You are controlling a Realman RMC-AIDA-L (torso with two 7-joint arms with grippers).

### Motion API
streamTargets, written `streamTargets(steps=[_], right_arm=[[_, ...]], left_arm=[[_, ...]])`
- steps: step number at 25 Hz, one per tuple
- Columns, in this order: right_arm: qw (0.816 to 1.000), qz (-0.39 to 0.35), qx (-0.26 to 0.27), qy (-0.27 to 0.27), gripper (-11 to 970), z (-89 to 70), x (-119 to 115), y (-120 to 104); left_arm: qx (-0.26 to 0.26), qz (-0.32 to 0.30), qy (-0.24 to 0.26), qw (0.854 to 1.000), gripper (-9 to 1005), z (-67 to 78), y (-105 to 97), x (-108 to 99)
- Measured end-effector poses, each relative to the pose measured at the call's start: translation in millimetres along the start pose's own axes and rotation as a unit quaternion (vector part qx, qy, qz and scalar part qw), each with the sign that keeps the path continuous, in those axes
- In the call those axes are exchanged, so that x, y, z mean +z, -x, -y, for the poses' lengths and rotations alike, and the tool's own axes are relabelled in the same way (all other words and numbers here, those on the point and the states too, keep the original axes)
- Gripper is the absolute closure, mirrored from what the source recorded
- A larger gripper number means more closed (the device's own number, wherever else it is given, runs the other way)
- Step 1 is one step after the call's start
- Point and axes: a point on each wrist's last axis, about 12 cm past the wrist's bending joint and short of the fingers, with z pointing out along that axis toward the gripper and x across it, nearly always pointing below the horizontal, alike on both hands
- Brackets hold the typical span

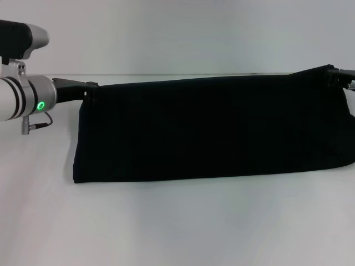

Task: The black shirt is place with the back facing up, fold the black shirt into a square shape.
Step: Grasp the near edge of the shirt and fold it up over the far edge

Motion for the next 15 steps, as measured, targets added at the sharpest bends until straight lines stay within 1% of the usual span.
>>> streamTargets(steps=[9,15], right_arm=[[1.0,0.001,-0.003,-0.003,907,-1.0,1.0,1.0],[1.0,-0.003,-0.004,0.004,890,-5.9,2.6,-0.8]], left_arm=[[-0.001,0.002,0.013,1.0,938,-3.0,-1.1,0.0],[-0.005,-0.001,0.01,1.0,911,0.8,-2.8,3.0]])
